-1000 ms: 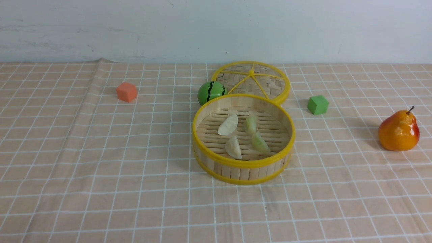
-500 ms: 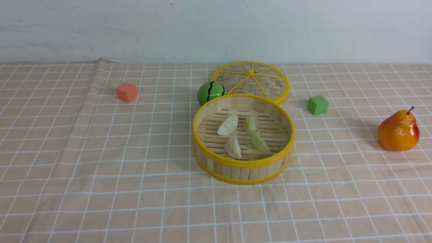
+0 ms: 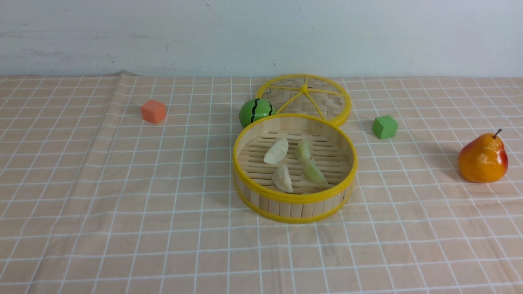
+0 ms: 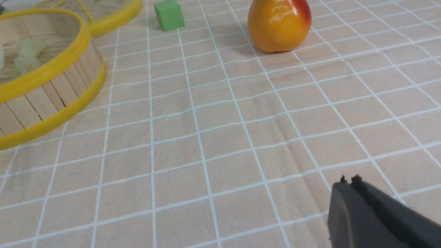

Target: Put the dumplings into the steamer on the table with the brown tablecloth.

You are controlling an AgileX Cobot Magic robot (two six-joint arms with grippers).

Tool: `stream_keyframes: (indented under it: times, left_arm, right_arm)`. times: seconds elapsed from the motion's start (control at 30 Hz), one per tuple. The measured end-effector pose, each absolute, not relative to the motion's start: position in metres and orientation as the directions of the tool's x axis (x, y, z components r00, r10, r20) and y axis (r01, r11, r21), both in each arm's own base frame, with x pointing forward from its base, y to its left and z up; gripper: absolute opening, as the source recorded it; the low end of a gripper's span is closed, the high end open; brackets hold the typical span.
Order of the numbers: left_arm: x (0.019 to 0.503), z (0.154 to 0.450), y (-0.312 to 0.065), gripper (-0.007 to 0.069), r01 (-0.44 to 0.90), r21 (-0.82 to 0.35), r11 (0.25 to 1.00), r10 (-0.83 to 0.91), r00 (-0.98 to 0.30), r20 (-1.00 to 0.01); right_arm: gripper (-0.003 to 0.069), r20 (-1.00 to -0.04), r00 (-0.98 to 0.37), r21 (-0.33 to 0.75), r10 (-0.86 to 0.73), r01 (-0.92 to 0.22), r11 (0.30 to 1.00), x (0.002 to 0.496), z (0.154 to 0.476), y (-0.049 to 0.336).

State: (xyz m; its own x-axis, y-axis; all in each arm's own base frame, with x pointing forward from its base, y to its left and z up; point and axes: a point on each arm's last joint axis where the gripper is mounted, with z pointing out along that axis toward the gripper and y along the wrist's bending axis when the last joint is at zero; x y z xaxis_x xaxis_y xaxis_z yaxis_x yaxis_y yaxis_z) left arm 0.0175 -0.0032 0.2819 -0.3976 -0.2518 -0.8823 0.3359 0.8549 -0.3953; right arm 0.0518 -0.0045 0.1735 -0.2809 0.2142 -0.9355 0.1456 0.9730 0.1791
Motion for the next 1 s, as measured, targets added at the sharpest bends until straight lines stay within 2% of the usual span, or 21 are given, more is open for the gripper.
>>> stream_keyframes:
  times: [0.47,1.0]
  left_arm:
    - [0.0175,0.2820,-0.0032,0.0139,0.336,-0.395,0.855,-0.252,-0.397,-0.883]
    - [0.0175,0.2820,-0.0032,0.0147,0.336,-0.396,0.855,-0.252,-0.397,-0.882]
  right_arm:
    - [-0.0021,-0.935,-0.308,0.179,0.175,0.015,0.984,0.0519,0.1735,0.0024]
    - [-0.0020,-0.934,-0.310,0.182,0.177,0.011,0.983,0.0519,0.1734,0.0027]
